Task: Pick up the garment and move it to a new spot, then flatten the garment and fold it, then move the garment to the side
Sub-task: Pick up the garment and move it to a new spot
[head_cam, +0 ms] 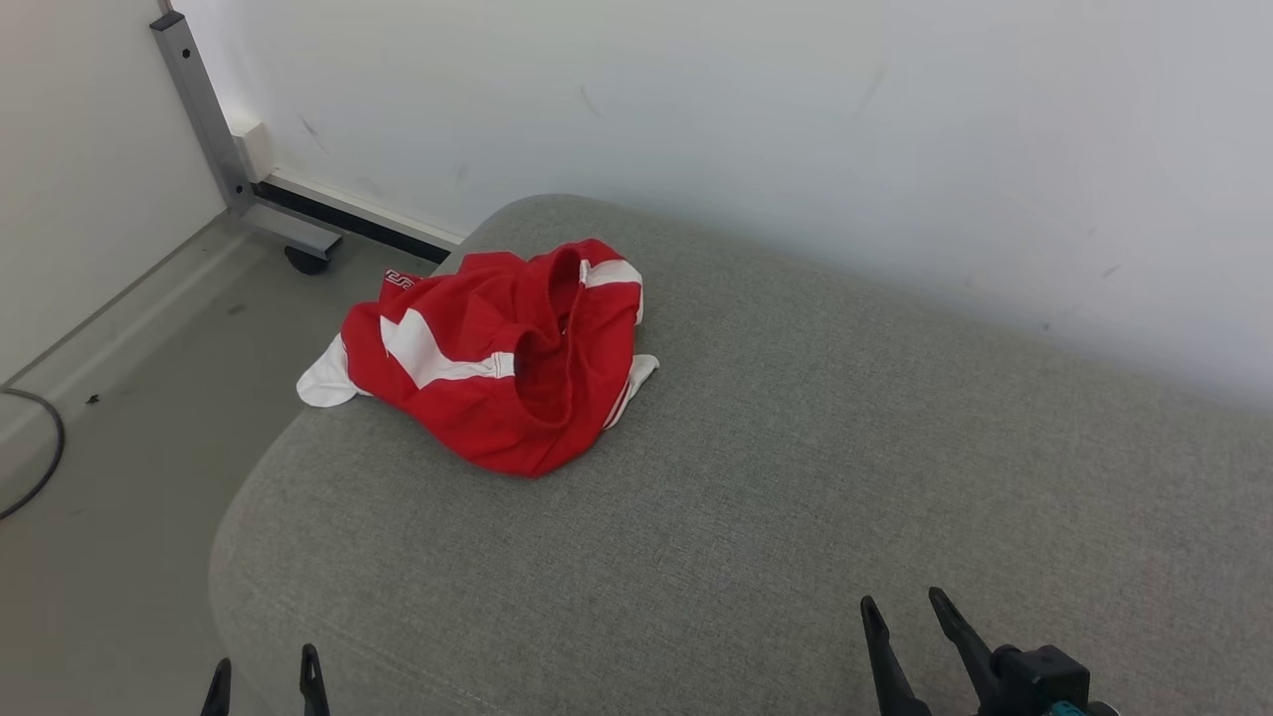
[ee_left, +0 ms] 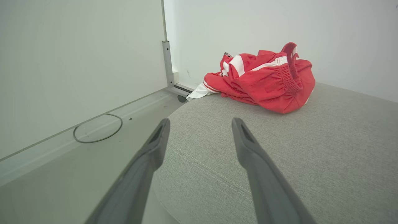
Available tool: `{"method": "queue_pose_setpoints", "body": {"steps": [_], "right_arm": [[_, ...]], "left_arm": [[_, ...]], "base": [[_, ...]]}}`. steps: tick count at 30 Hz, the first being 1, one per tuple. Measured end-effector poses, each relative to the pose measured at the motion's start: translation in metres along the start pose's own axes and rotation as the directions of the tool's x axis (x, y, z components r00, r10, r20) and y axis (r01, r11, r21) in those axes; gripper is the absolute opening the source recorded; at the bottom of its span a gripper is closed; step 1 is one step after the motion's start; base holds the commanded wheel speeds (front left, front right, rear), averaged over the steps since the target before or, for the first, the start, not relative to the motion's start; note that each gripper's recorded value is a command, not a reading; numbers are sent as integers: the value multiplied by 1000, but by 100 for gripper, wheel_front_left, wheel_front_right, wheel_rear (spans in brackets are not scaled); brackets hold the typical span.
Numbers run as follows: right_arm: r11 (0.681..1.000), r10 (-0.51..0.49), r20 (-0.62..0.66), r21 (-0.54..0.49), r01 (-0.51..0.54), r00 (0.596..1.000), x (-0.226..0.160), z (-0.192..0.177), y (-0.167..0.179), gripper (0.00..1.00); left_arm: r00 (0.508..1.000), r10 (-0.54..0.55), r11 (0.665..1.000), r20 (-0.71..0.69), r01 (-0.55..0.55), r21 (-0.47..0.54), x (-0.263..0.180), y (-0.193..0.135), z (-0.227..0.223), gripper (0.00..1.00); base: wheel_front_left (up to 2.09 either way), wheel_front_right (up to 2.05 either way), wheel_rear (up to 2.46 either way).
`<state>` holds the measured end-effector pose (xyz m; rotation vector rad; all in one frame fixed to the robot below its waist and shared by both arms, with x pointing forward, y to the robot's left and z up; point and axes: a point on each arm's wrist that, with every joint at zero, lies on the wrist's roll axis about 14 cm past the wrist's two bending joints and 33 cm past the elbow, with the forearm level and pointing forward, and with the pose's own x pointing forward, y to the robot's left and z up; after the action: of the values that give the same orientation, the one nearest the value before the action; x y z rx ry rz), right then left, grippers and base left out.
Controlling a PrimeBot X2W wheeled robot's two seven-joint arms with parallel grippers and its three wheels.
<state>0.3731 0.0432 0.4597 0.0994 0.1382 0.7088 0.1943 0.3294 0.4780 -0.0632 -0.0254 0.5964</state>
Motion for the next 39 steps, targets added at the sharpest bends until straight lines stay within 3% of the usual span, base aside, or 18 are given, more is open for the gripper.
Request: {"method": "queue_pose_setpoints", "body": {"steps": [7, 15, 20, 24, 30, 39], "right_arm": [[1000, 2, 0, 1, -2, 1000, 2, 0, 0, 100], [999, -31, -9, 17, 31, 999, -3, -5, -12, 100], [1000, 2, 35, -11, -2, 999, 10, 14, -6, 100], [1000, -16, 64, -9, 17, 998, 20, 24, -18, 100], [996, -86, 81, 23, 84, 993, 26, 22, -49, 100], [970, -223, 9, 97, 221, 975, 13, -21, -102, 100]], "left_arm": [[1000, -12, 999, -1, 12, -41, 9, -3, 0, 100], [982, -130, 963, -140, 91, -253, 81, -24, 28, 100], [949, -213, 892, -231, 93, -441, 120, -30, 52, 100], [904, -323, 808, -281, 108, -580, 156, -49, 83, 100], [843, -342, 836, -415, 70, -545, 190, -64, 86, 100], [712, -408, 859, -572, 87, -504, 223, -133, 33, 100]], "base": [[0, 0, 0], [0, 0, 0], [0, 0, 0], [0, 0, 0], [0, 0, 0], [0, 0, 0]]}}
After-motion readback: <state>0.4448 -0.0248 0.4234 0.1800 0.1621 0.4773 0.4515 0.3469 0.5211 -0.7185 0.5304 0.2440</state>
